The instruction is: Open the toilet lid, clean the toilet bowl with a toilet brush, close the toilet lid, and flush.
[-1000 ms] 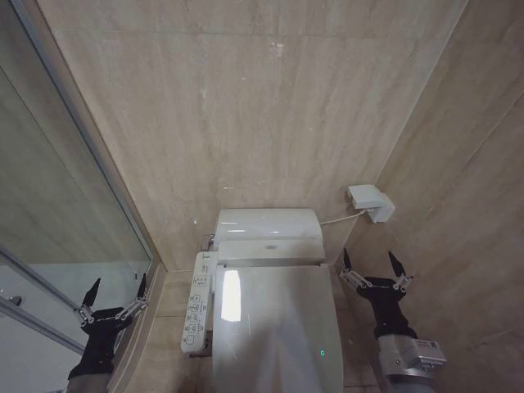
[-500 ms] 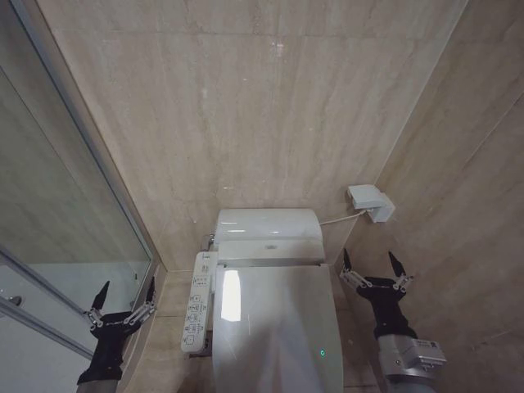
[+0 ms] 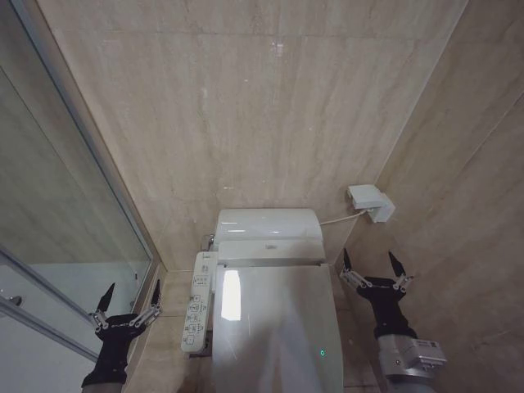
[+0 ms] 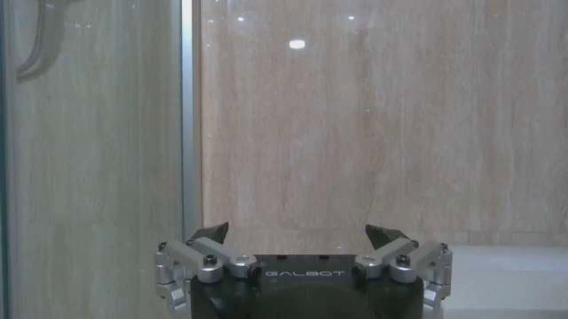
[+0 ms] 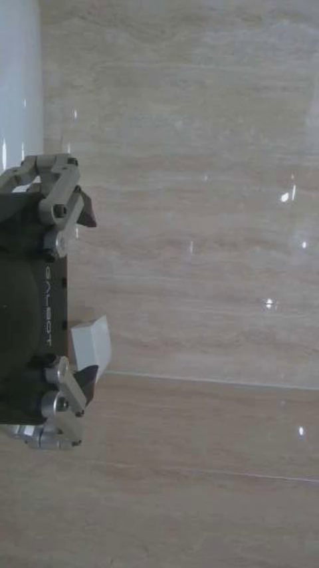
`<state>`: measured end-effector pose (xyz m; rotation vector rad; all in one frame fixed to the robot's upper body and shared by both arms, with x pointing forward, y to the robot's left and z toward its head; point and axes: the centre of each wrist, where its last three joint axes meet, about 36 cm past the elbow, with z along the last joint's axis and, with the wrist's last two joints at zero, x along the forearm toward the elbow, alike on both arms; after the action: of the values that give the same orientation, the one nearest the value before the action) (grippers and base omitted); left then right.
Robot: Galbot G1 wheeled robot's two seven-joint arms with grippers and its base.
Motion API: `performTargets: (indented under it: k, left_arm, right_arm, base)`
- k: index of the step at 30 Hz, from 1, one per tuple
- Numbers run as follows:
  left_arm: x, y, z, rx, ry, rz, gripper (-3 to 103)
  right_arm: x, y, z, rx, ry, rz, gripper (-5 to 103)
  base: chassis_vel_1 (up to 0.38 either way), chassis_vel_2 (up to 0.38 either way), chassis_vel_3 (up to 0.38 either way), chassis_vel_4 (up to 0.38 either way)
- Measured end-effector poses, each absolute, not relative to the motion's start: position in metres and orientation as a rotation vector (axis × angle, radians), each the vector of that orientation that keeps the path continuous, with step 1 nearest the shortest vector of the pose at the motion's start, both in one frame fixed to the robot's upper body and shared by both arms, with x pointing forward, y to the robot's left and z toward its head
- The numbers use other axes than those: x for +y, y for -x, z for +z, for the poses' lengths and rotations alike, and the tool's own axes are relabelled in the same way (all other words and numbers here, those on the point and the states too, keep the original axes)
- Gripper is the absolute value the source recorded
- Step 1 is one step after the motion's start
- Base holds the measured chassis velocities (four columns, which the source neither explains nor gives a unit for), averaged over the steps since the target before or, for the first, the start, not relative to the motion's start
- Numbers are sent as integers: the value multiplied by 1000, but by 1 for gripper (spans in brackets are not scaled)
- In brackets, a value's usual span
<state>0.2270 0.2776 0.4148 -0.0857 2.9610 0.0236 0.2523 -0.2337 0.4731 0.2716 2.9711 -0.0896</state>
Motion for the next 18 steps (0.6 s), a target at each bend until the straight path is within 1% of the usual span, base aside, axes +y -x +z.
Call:
performTargets:
  k: [18]
  left_arm:
    - [274, -229, 410, 2964, 76, 30, 100]
  right_arm:
    - [-234, -252, 473, 2971, -272, -90, 100]
  base:
    - [0, 0, 0, 0]
